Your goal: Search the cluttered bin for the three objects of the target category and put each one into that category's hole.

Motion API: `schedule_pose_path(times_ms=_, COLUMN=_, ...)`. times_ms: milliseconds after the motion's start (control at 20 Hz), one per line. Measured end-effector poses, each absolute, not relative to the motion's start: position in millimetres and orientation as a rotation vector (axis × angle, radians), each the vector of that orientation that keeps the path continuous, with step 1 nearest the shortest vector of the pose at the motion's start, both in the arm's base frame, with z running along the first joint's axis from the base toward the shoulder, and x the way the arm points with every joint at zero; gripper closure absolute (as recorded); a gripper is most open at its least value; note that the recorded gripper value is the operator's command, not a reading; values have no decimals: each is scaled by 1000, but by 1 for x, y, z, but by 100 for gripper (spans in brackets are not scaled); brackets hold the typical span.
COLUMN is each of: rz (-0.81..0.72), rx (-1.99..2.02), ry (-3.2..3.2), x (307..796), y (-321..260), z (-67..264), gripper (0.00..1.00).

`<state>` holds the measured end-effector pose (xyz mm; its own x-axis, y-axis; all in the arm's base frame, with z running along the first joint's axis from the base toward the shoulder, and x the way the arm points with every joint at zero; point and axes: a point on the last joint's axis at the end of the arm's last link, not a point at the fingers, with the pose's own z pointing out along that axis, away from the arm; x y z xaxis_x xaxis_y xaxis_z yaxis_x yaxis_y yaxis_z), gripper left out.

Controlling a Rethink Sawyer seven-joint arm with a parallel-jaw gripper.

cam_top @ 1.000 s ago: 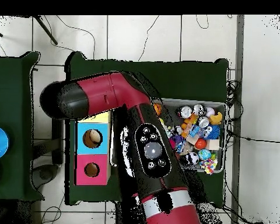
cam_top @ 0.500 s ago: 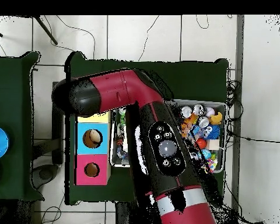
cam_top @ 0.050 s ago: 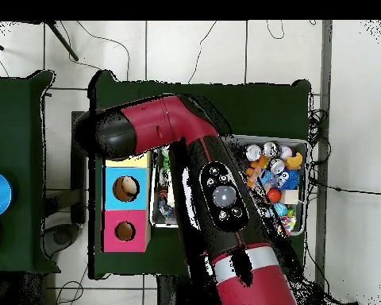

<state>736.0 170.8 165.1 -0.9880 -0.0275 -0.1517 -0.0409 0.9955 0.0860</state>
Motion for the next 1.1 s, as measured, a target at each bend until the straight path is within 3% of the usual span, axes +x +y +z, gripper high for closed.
schedule_pose_path(times_ms=1100, rz=91, rx=-119, ry=2972, x=734, y=174, z=160, gripper=100)
